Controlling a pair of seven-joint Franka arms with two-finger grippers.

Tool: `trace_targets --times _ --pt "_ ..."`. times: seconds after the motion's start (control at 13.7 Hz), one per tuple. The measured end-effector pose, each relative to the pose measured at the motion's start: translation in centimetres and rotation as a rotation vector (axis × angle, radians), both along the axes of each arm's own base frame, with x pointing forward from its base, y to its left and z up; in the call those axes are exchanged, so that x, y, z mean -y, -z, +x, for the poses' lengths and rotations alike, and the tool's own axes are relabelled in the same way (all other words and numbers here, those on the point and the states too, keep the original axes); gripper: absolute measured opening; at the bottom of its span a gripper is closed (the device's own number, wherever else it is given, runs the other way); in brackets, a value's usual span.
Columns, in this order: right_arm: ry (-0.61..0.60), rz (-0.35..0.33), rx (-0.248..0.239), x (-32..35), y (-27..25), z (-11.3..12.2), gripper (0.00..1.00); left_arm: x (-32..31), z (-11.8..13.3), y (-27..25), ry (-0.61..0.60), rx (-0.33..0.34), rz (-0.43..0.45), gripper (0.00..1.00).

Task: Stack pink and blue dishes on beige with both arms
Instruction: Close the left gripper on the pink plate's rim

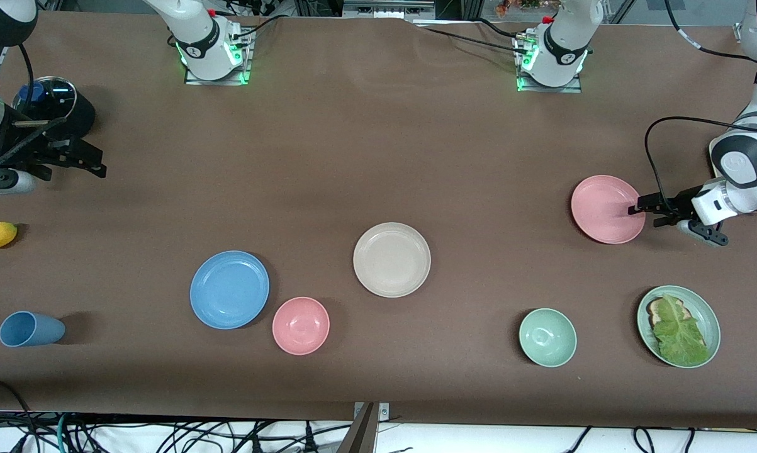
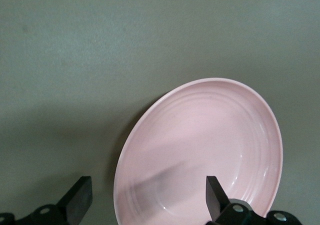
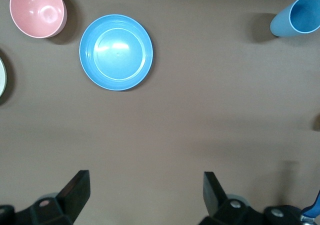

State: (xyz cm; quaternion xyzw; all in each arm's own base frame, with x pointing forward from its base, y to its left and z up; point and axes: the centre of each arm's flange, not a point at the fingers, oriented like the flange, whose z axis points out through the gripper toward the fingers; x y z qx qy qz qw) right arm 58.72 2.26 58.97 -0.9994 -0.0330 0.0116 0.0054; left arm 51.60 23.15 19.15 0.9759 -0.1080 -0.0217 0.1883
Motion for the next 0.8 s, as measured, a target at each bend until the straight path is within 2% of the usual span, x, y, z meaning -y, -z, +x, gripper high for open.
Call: trace_targets --times 0.37,0.51,0.8 --pt "0.001 0.0 0.01 -0.1 0.2 0.3 1.0 -1.7 -1.5 2.2 -0.051 -0.031 -0.023 0.99" --pt "0.002 0.0 0.015 -0.1 0.3 0.5 1.0 -2.0 -1.7 2.5 -0.059 -0.036 -0.025 0.94" --pt "0.005 0.0 0.027 0.0 0.2 0.6 1.0 -2.0 -1.7 2.5 -0.059 -0.038 -0.028 0.47"
